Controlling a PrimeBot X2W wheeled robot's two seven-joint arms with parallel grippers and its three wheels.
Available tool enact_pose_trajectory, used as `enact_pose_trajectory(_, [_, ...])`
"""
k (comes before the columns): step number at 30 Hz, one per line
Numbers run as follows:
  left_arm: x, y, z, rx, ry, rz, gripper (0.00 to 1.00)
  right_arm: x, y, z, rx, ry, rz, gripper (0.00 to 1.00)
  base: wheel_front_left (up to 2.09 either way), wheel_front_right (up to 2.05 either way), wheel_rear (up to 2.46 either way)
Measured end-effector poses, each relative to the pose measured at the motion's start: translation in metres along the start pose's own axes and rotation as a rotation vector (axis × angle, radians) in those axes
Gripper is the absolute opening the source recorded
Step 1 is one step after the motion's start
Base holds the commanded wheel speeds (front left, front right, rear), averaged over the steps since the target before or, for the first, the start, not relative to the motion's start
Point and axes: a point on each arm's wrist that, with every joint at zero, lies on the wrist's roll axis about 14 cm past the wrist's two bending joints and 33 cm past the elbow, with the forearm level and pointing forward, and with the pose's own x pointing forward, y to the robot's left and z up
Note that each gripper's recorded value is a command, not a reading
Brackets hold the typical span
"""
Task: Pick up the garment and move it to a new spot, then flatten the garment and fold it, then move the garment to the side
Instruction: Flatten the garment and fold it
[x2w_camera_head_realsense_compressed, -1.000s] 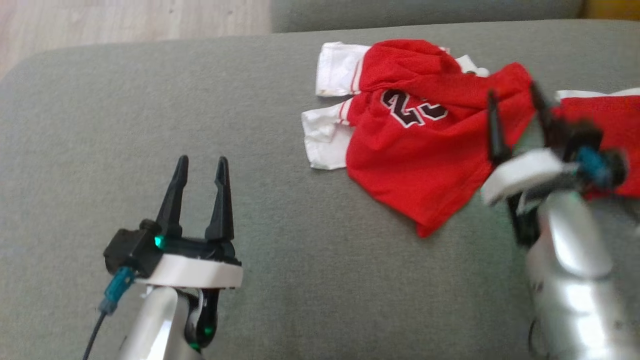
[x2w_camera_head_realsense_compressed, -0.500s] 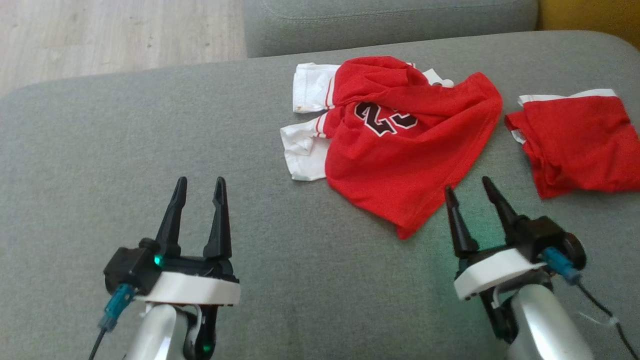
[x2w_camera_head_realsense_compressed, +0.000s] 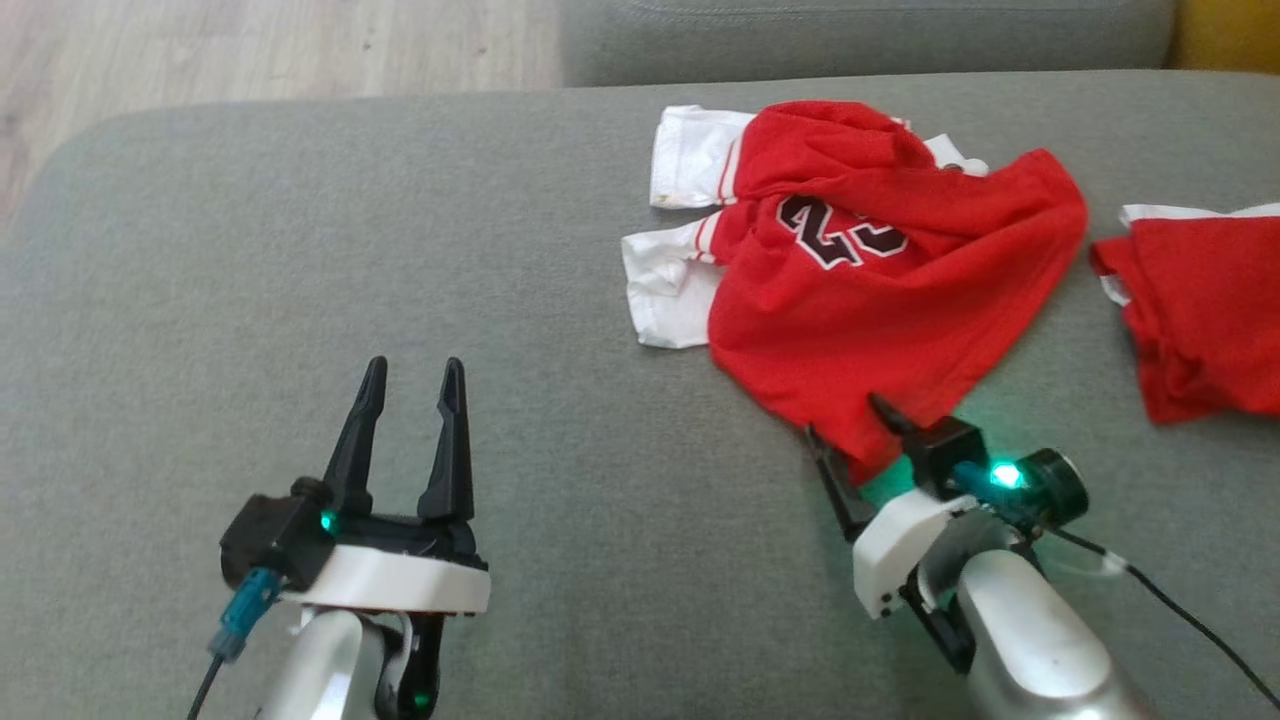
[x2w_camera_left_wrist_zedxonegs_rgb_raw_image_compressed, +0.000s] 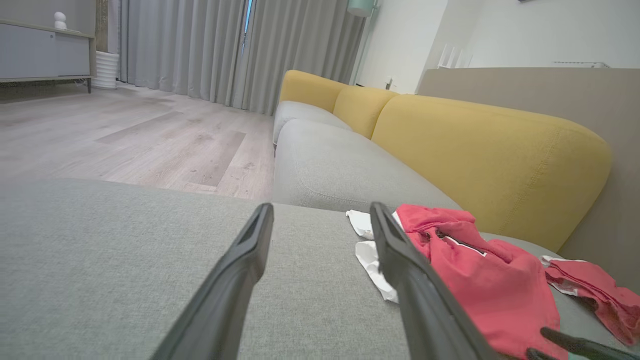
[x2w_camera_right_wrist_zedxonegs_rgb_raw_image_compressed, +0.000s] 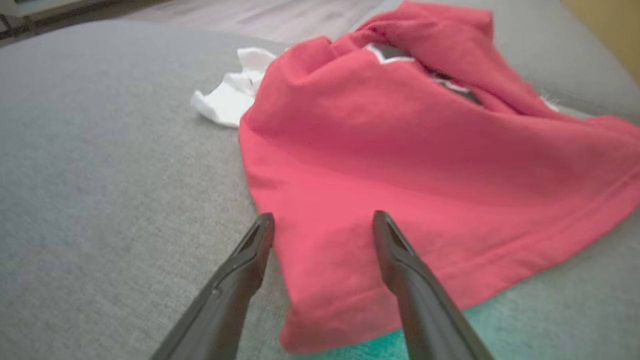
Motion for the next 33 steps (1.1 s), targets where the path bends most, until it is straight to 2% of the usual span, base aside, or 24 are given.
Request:
enact_pose_trajectory(3, [-0.002,0.005,-0.002,0.001,0.006,0.014,1.00,0.005,0.008,-0.016,-0.031,0.077,0.036,1.00,0.00,0.00,0.00])
enact_pose_trajectory(7, [-0.002,0.006,-0.004,0.000,0.013,0.018,1.00,0.009,0.010,-0.019,-0.051,0.100,0.053,1.00,0.00,0.00,0.00])
enact_pose_trajectory(8, [-0.001,0.006,-0.005,-0.001,0.014,0.017,1.00,0.010,0.009,-0.019,-0.057,0.103,0.054,0.40,0.00,0.00,0.00])
enact_pose_trajectory(9, [-0.001,0.005,-0.005,-0.001,0.016,0.015,1.00,0.012,0.007,-0.018,-0.062,0.105,0.051,0.00,0.00,0.00,0.00])
enact_pose_trajectory(14, [0.004,-0.002,-0.006,-0.005,0.017,-0.008,1.00,0.006,-0.010,-0.022,-0.057,0.108,0.009,0.00,0.00,0.00,0.00])
enact_pose_trajectory(17, [0.008,-0.008,-0.005,-0.007,0.013,-0.026,1.00,-0.004,-0.032,-0.025,-0.035,0.106,-0.054,0.00,0.00,0.00,0.00])
enact_pose_trajectory(24, [0.015,-0.023,0.004,-0.009,-0.015,-0.072,1.00,-0.061,-0.118,-0.045,0.019,0.122,-0.302,0.00,0.00,0.00,0.00])
enact_pose_trajectory(29, [0.015,-0.035,0.012,-0.007,-0.038,-0.104,1.00,-0.094,-0.129,-0.061,0.047,0.142,-0.377,0.00,0.00,0.00,0.00])
enact_pose_trajectory(30, [0.015,-0.037,0.013,-0.007,-0.041,-0.108,1.00,-0.099,-0.131,-0.061,0.044,0.142,-0.389,0.13,0.00,0.00,0.00])
enact_pose_trajectory(31, [0.015,-0.038,0.014,-0.006,-0.045,-0.111,1.00,-0.102,-0.133,-0.060,0.037,0.137,-0.400,0.75,0.00,0.00,0.00])
enact_pose_trajectory(32, [0.014,-0.039,0.016,-0.006,-0.048,-0.113,1.00,-0.104,-0.135,-0.055,0.041,0.117,-0.414,1.00,0.00,0.00,0.00])
enact_pose_trajectory(33, [0.014,-0.039,0.017,-0.005,-0.051,-0.113,1.00,-0.104,-0.136,-0.049,0.038,0.096,-0.420,1.00,0.00,0.00,0.00])
